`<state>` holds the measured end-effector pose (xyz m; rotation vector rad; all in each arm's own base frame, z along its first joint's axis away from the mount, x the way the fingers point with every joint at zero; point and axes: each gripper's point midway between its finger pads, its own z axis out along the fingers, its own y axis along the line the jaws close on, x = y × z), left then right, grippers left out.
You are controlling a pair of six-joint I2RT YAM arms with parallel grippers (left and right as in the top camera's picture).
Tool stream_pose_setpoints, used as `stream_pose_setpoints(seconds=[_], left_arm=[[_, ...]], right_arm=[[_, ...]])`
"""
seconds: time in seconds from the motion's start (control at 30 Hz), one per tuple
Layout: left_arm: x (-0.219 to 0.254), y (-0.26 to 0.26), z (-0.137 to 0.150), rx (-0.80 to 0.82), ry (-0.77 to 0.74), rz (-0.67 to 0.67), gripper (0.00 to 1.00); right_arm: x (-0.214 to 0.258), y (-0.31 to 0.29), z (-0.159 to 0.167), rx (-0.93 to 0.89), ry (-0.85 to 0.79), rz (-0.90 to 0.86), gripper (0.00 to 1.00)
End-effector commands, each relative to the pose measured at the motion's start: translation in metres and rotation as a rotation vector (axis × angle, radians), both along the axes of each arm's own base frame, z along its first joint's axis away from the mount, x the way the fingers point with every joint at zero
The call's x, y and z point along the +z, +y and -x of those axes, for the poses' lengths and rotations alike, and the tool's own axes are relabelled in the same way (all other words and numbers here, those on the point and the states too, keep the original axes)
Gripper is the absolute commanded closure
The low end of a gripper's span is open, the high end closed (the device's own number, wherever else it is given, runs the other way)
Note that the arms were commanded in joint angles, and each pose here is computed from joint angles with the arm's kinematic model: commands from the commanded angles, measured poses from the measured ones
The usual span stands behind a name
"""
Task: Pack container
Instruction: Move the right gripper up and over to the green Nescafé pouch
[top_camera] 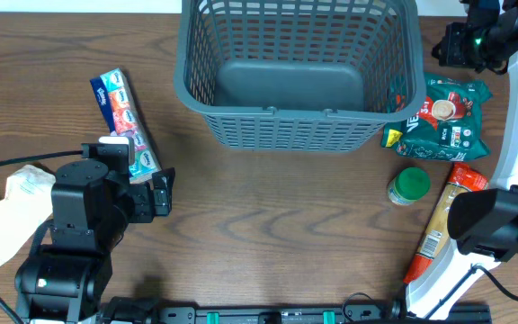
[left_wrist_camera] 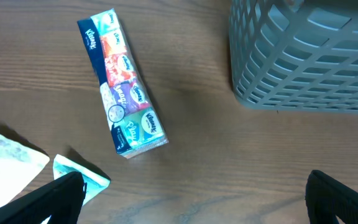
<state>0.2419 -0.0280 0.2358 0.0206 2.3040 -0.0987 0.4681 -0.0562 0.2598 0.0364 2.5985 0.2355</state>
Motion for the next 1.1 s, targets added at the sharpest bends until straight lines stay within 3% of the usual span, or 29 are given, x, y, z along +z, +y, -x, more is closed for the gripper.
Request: stream_pose_setpoints(seconds=[0.0, 0.47, 1.07], left_arm=[[0.008, -0.002, -0.001, 0.004, -0.016, 0.017, 0.01], [0.008, -0.002, -0.001, 0.004, -0.016, 0.017, 0.01], [0.008, -0.002, -0.001, 0.004, -0.016, 0.017, 0.01]], right_arm=[[0.002, 0.02, -0.003, 0.124, -0.028, -0.047, 0.99], [0.016, 0.057, 0.002, 0.322, -0.098, -0.191, 0.99], [0.015, 0.066, 0.005, 0.341, -0.087, -0.199, 0.99]])
